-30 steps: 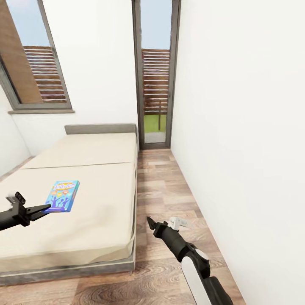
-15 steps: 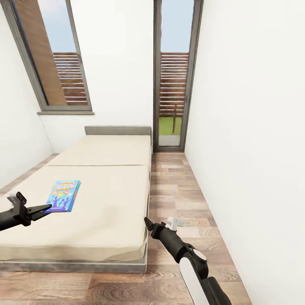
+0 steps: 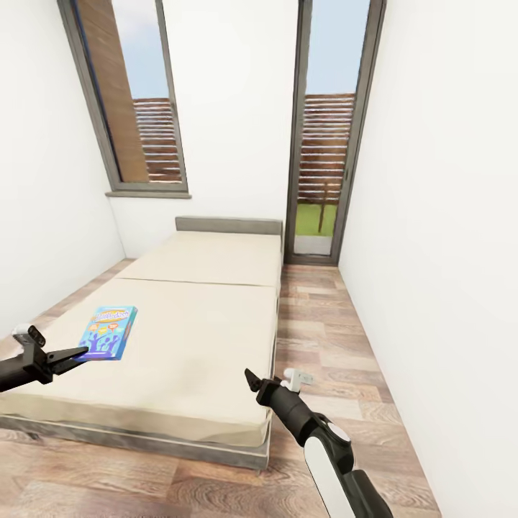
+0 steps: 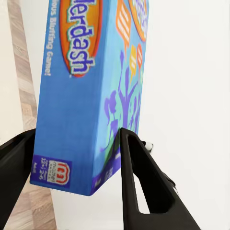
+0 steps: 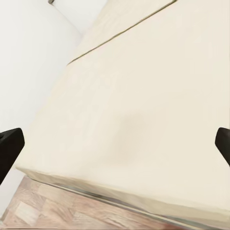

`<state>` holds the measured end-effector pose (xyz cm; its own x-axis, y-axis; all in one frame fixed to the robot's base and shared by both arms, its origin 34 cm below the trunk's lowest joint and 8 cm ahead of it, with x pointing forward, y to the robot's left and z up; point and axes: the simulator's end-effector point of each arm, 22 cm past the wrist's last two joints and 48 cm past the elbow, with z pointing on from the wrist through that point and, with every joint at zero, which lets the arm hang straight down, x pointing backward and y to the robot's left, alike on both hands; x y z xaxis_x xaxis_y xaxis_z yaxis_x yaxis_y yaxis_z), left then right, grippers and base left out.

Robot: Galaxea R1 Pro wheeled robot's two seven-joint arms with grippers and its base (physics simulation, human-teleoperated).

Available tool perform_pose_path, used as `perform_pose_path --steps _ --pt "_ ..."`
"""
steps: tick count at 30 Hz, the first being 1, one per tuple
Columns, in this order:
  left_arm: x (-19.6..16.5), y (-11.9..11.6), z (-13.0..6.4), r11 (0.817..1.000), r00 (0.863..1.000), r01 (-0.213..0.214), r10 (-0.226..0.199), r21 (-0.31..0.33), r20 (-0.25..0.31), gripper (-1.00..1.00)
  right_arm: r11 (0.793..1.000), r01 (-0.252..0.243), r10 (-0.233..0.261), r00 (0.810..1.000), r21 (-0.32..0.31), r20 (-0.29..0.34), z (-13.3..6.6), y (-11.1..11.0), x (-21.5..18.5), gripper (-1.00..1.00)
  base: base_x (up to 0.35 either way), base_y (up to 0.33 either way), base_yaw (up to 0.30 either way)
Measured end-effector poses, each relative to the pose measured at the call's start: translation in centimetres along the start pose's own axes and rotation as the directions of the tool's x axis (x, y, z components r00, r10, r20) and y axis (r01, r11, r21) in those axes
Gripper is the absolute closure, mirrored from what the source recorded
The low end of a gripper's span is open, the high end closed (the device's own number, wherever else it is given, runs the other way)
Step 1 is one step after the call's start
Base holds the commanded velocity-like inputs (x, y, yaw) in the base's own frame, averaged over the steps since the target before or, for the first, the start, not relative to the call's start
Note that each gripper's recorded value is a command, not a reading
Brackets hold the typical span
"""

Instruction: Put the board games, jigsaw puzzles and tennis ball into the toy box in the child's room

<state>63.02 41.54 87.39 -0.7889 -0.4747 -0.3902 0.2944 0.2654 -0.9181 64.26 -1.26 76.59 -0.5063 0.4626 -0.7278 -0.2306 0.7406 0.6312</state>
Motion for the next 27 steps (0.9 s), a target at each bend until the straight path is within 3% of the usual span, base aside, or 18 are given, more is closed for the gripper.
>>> perform_pose_path --steps 10,27 --pt "-1.0 -2.1 0.0 1.0 1.0 -0.006 0.006 0.005 0.002 1.0 1.0 0.004 -0.004 1.0 -0.006 0.006 -0.5 1.5 -1.8 -1.0 0.0 0.0 0.212" --pt "-2.4 -5.0 0.0 1.0 1.0 -0.007 0.006 0.008 0.002 1.0 0.999 0.027 -0.027 1.0 -0.03 -0.009 -0.9 4.7 -3.5 -1.0 0.0 0.0 0.016"
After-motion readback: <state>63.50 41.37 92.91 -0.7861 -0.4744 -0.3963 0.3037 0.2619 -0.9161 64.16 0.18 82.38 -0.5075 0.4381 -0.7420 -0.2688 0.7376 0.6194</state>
